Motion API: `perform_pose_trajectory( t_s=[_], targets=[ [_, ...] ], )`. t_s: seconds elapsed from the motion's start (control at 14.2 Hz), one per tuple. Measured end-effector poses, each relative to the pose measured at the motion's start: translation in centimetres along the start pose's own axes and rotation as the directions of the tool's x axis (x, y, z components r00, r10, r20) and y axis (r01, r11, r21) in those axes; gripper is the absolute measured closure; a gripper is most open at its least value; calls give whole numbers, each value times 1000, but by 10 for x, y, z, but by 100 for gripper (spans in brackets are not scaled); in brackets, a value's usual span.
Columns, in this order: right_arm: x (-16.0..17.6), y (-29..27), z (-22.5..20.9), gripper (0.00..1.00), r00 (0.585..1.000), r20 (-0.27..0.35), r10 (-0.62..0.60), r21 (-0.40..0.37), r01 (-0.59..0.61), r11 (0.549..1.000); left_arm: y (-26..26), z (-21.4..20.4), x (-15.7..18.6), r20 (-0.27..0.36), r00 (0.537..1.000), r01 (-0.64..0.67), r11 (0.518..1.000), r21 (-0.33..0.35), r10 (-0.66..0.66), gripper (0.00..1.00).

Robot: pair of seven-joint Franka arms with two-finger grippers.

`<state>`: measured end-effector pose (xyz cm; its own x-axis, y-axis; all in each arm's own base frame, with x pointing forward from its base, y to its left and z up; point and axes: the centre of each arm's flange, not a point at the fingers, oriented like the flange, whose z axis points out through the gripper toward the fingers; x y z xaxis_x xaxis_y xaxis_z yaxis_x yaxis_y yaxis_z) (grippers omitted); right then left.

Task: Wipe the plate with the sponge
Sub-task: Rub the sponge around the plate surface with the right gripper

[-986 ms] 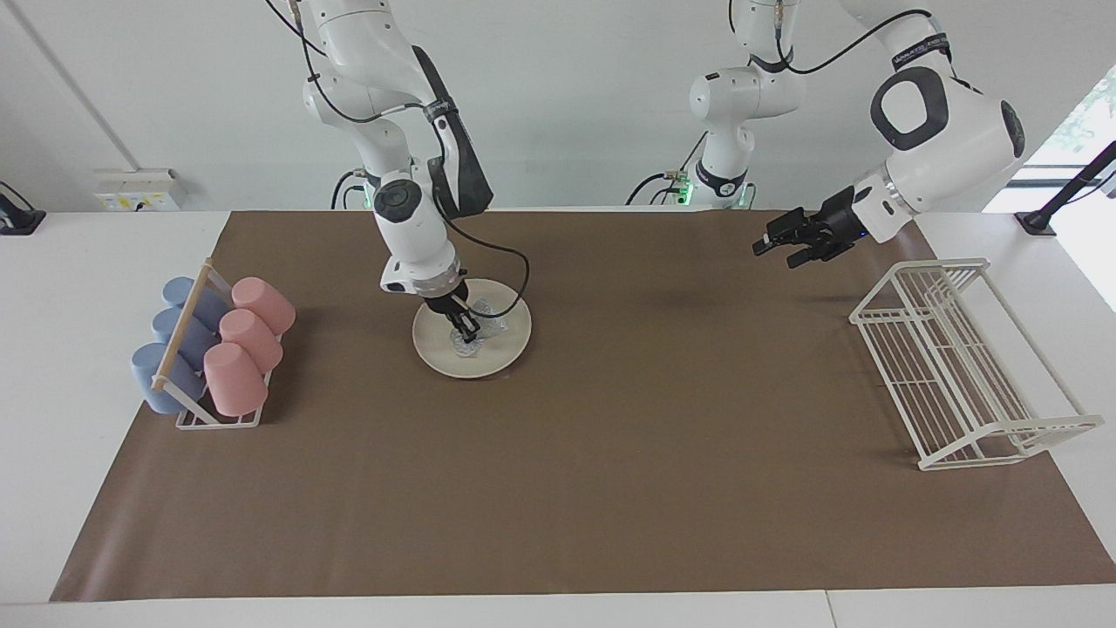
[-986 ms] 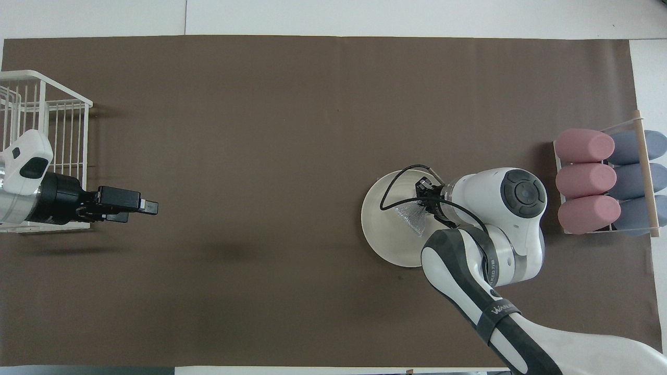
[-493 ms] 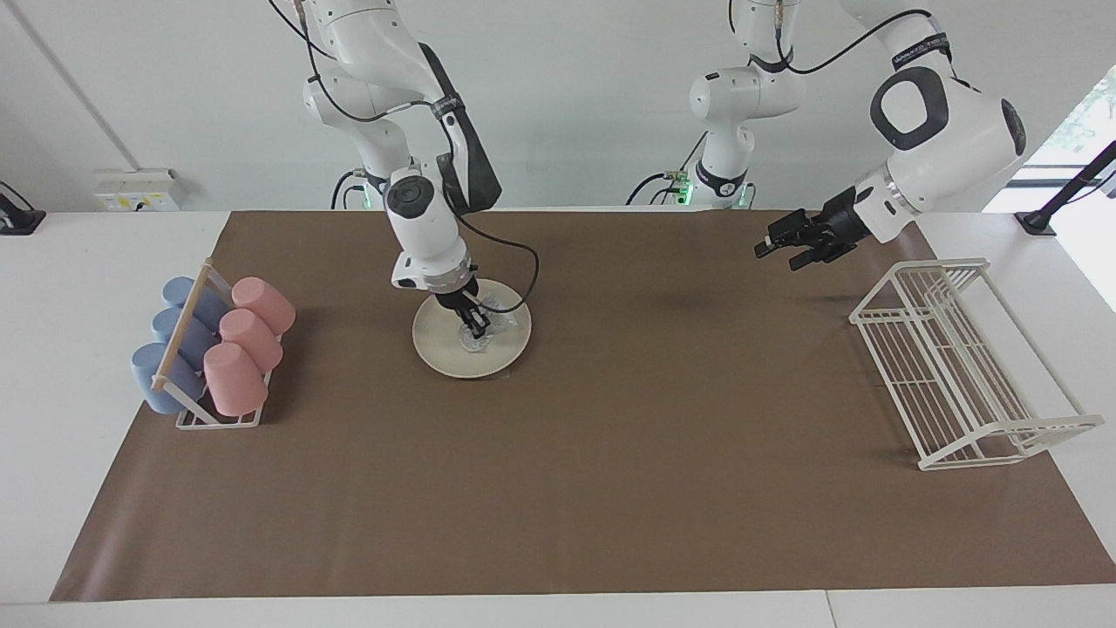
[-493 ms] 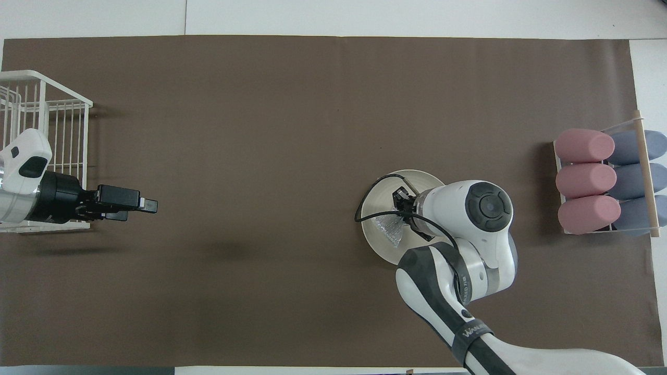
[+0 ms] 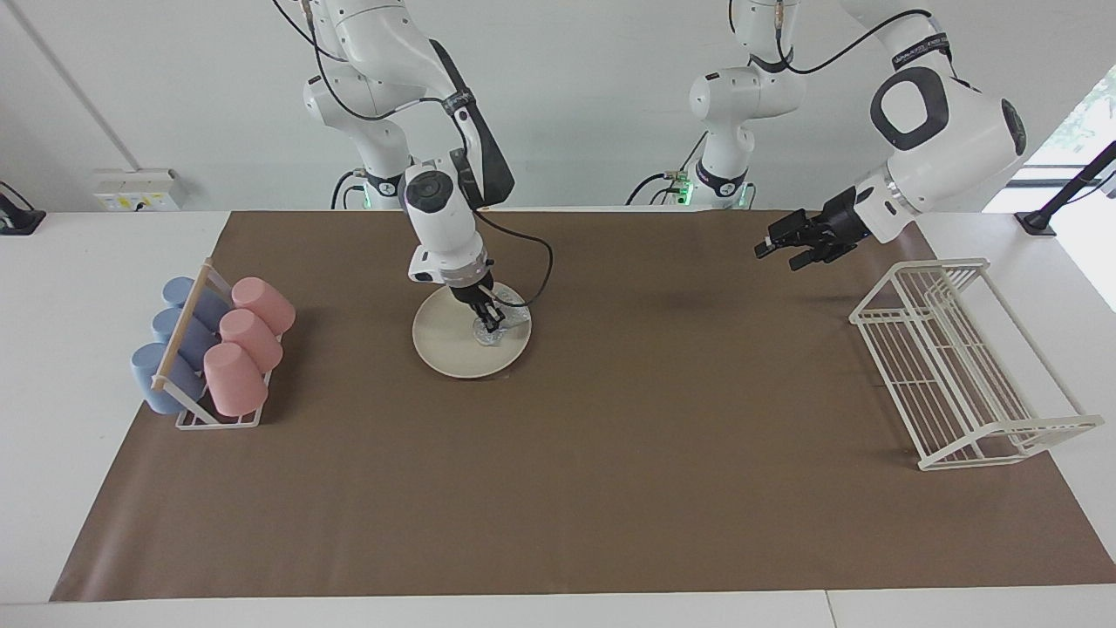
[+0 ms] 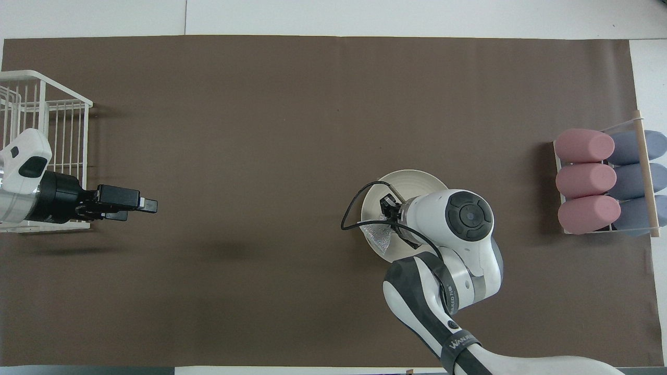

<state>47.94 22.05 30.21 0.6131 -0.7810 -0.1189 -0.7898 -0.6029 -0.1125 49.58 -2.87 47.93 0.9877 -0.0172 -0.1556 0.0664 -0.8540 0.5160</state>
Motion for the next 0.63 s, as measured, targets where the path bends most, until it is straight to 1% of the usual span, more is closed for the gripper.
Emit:
perform_pose_trajectory(
  t_s=[0.21,0.35,0.49,0.63],
  targets=[
    [40,11,-6,90,998,-10,-66,8,66,998,0,0,0,-1,1000,7,1000,0,-7,0],
    [64,20,-9,90,997,-16,-81,10,81,997,0,0,0,-4,1000,9,1000,1,-9,0],
    [65,21,-9,90,997,-16,-82,10,82,997,0,-1,1,-7,1000,15,1000,1,-15,0],
    [53,16,-7,90,997,-12,-75,8,75,997,0,-1,1,-9,1000,18,1000,1,-18,0]
  ],
)
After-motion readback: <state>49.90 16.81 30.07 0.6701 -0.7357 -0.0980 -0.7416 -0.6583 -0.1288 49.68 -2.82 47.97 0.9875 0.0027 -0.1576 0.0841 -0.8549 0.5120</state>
